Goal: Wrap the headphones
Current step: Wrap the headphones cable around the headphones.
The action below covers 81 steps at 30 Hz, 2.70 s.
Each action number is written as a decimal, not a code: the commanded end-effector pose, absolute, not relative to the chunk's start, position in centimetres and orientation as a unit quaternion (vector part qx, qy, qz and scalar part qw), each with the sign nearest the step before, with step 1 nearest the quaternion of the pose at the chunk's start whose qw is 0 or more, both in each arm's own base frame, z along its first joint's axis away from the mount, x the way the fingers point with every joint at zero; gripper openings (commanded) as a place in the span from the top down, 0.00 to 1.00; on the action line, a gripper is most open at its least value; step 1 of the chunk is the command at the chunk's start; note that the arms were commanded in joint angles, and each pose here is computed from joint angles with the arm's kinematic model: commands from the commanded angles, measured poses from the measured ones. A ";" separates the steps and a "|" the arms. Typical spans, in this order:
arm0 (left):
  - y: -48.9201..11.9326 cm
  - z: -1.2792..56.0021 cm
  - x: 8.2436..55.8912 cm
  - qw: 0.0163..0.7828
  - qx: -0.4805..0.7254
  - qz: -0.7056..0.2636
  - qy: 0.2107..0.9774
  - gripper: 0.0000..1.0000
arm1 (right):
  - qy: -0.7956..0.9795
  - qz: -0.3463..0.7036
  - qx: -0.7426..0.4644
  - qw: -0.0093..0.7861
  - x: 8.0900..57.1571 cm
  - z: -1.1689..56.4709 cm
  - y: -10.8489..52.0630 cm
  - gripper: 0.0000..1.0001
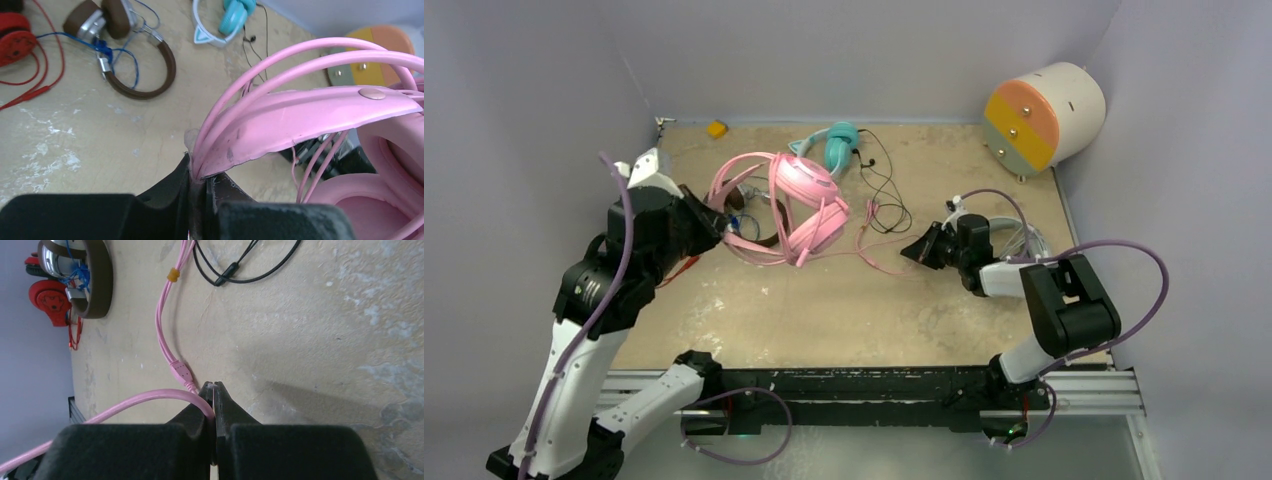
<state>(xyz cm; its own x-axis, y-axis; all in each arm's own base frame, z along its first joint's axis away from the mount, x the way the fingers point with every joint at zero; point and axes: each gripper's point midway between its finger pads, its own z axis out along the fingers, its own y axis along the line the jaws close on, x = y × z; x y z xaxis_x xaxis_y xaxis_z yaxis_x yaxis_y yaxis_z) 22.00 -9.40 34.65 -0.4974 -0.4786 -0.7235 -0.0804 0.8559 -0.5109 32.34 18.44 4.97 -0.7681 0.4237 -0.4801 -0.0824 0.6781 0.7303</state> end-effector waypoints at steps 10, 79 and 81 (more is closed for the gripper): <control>-10.3 41.0 25.5 0.539 -0.255 -0.301 0.744 1.00 | 0.838 0.440 0.103 0.306 31.6 4.9 19.6 1.00; -16.5 20.1 26.8 0.437 0.084 0.058 0.893 1.00 | 0.734 0.522 -0.166 0.402 24.6 36.7 20.9 1.00; -16.0 20.5 27.4 0.448 0.077 0.091 0.886 1.00 | 0.730 0.527 -0.170 0.402 24.0 37.4 21.0 1.00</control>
